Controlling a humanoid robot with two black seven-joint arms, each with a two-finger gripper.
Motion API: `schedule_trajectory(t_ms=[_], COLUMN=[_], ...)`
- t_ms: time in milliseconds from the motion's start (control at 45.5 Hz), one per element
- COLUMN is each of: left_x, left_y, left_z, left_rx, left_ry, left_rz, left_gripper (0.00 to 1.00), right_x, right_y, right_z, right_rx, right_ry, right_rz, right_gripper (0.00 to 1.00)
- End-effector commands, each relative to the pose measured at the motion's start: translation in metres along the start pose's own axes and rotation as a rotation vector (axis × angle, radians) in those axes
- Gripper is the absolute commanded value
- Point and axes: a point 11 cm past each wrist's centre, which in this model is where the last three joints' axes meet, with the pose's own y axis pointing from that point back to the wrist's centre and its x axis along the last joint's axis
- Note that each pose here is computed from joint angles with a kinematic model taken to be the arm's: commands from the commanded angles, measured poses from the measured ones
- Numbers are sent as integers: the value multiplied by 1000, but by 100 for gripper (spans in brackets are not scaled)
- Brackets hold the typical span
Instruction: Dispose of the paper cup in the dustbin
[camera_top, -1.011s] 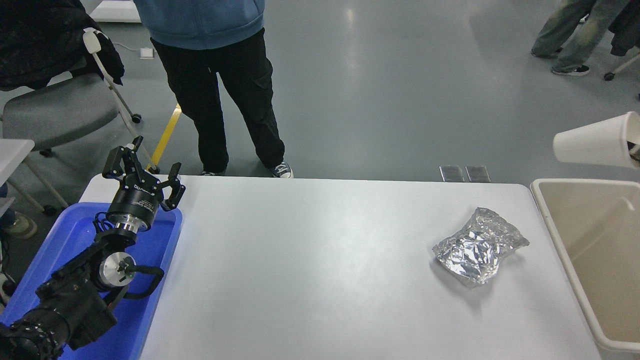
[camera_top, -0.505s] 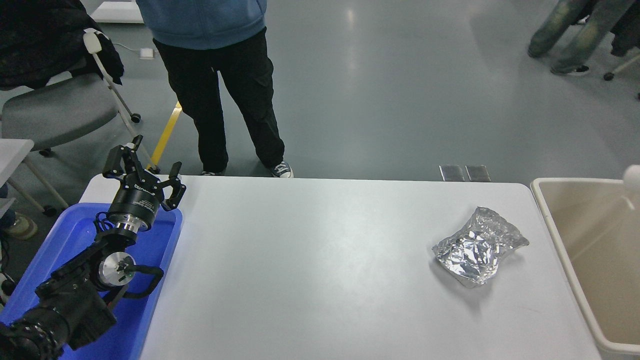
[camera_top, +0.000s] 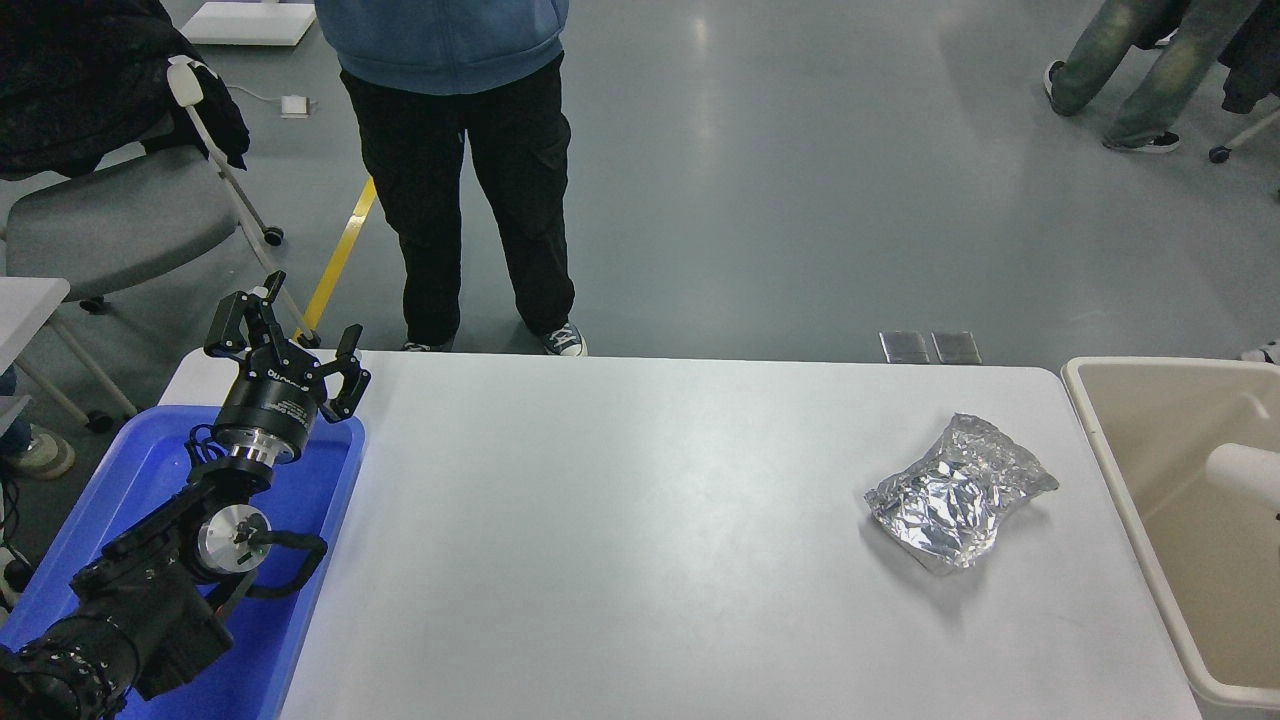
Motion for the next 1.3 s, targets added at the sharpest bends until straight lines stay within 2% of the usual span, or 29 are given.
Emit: schedule_trajectory(t_ms=[0, 593, 615, 637, 659, 681, 747, 857, 1077, 1275], left_x=[0, 0, 0, 0, 0, 0, 0, 0, 0, 0], left_y=[0, 0, 0, 0, 0, 0, 0, 0, 0, 0], left_z=[0, 0, 0, 0, 0, 0, 0, 0, 0, 0], left_rx=[0, 0, 0, 0, 0, 0, 0, 0, 0, 0], left_ry=[1, -1, 1, 1, 1, -1, -1, -1, 1, -1], left_rz=[0, 0, 0, 0, 0, 0, 0, 0, 0, 0], left_gripper=[100, 100, 100, 100, 100, 100, 100, 100, 100, 100], right_x=[0, 7, 7, 8, 8, 9, 12, 12, 11, -13], right_y=[-4, -7, -7, -7, -7, -7, -7, -7, -7, -3], right_z=[20, 50, 50, 49, 49, 49, 49, 49, 40, 3], right_rx=[-44, -90, -90, -90, -90, -89, -88, -88, -74, -15], right_ry=[-76, -97, -97, -98, -98, -101, -105, -109, -134, -152], right_rz=[67, 102, 102, 104, 102, 109, 115, 114, 99, 21], right_gripper=[0, 0, 5, 18, 48, 64, 69, 100, 100, 100])
